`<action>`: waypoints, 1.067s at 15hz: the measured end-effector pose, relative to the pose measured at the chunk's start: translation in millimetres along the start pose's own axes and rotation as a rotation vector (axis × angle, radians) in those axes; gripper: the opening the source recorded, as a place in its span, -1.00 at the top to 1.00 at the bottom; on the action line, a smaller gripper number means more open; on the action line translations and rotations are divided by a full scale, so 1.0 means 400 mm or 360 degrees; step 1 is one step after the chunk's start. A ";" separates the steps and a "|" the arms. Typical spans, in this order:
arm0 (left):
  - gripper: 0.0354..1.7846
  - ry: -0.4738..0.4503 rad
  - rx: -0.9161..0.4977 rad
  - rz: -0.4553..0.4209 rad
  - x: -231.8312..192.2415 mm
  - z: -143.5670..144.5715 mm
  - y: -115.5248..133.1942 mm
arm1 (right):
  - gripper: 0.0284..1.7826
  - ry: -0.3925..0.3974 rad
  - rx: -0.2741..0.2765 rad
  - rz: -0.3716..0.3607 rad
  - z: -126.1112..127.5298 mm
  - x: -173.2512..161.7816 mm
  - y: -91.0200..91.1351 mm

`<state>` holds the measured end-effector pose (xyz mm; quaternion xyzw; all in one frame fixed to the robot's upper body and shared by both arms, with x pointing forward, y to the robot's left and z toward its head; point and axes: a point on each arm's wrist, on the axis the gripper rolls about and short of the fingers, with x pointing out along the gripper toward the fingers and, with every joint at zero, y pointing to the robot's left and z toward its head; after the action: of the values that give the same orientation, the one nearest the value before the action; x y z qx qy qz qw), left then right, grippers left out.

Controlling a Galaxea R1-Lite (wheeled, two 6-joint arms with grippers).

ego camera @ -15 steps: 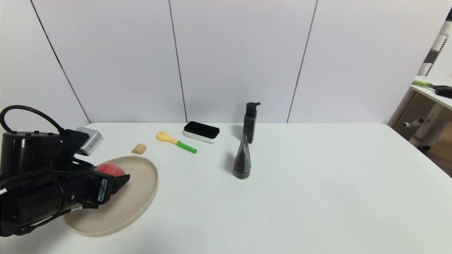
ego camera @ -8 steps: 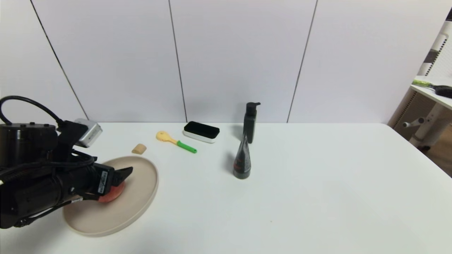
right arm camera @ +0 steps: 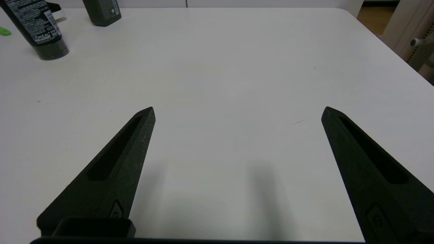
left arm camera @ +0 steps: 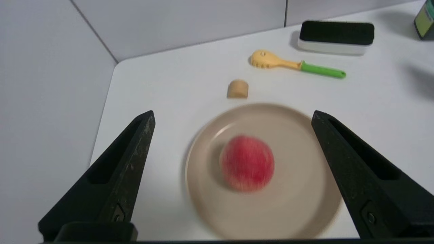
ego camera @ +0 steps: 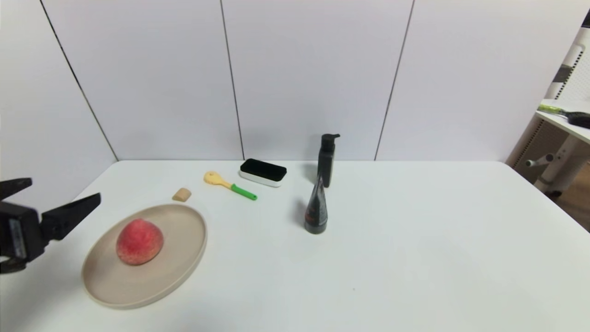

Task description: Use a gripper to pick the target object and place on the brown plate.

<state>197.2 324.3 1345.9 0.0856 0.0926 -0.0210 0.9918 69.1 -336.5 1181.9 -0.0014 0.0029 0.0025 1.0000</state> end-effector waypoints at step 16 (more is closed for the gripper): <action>-0.89 -0.0224 -0.0246 0.0045 -0.230 -0.451 -0.063 | -0.90 0.0000 0.0000 0.0000 0.000 0.000 0.000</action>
<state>72.8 333.3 1184.3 0.0085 0.0229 -0.0057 0.9997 69.1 -336.5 1181.9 -0.0014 0.0029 0.0025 1.0000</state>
